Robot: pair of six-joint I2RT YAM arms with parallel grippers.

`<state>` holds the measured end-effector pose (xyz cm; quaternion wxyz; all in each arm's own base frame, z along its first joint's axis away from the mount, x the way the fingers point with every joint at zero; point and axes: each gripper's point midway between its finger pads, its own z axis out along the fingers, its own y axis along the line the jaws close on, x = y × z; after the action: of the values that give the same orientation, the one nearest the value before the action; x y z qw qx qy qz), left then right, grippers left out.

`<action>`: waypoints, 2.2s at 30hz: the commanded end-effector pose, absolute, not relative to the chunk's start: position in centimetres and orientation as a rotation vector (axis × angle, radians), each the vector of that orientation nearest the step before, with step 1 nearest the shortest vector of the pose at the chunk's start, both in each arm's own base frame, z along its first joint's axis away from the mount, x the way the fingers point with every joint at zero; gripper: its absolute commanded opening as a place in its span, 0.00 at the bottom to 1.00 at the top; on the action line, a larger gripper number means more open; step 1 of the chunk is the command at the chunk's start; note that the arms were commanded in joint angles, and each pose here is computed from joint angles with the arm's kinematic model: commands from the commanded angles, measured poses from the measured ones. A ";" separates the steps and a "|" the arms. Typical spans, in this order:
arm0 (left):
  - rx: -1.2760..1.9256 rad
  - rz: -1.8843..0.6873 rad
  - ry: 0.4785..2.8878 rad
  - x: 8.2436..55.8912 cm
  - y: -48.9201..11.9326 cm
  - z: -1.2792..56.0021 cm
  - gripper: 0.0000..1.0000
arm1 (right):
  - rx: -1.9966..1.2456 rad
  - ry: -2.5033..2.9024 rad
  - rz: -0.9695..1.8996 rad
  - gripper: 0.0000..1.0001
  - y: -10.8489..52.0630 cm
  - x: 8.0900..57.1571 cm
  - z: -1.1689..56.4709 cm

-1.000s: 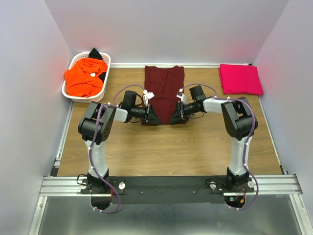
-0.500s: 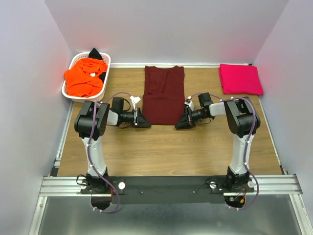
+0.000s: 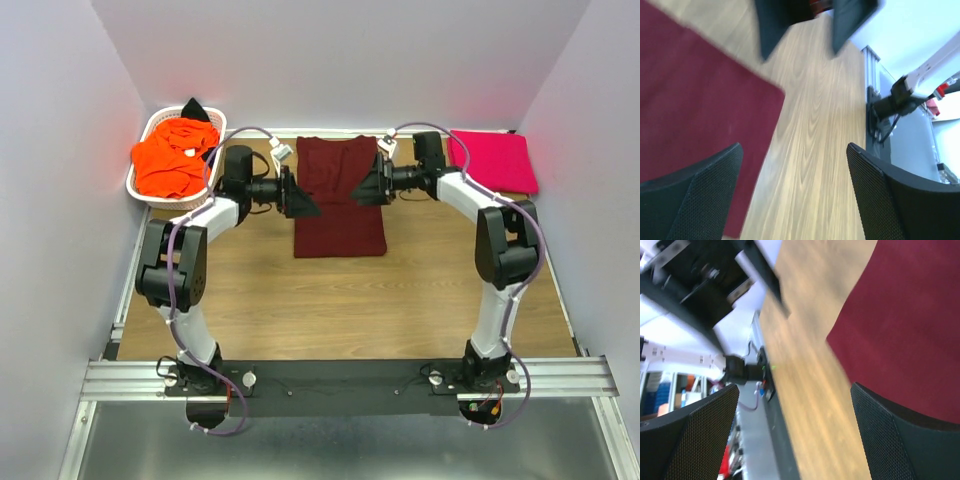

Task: Fold and stack the t-shirts
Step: Fold the tshirt

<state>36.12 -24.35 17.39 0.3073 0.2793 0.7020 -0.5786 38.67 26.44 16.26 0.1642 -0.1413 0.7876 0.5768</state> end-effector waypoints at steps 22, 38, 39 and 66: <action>0.188 -1.599 1.913 48.8 -22.8 7.6 0.94 | -0.095 2.364 1.619 1.00 25.2 48.1 3.3; 0.530 -1.152 1.817 45.7 -19.3 17.7 0.95 | -0.444 2.072 1.550 1.00 24.4 45.4 19.4; 0.641 -1.048 1.773 45.8 -19.0 18.2 0.95 | -0.519 2.094 1.494 1.00 23.8 44.3 18.9; 1.917 -0.333 1.392 32.0 -24.2 6.3 0.35 | -1.655 2.032 0.347 0.50 18.9 32.9 4.8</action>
<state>30.63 -23.85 7.49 0.3764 0.7282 0.5514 -0.1548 31.21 19.01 4.95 0.2194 -0.5855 0.7620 0.1683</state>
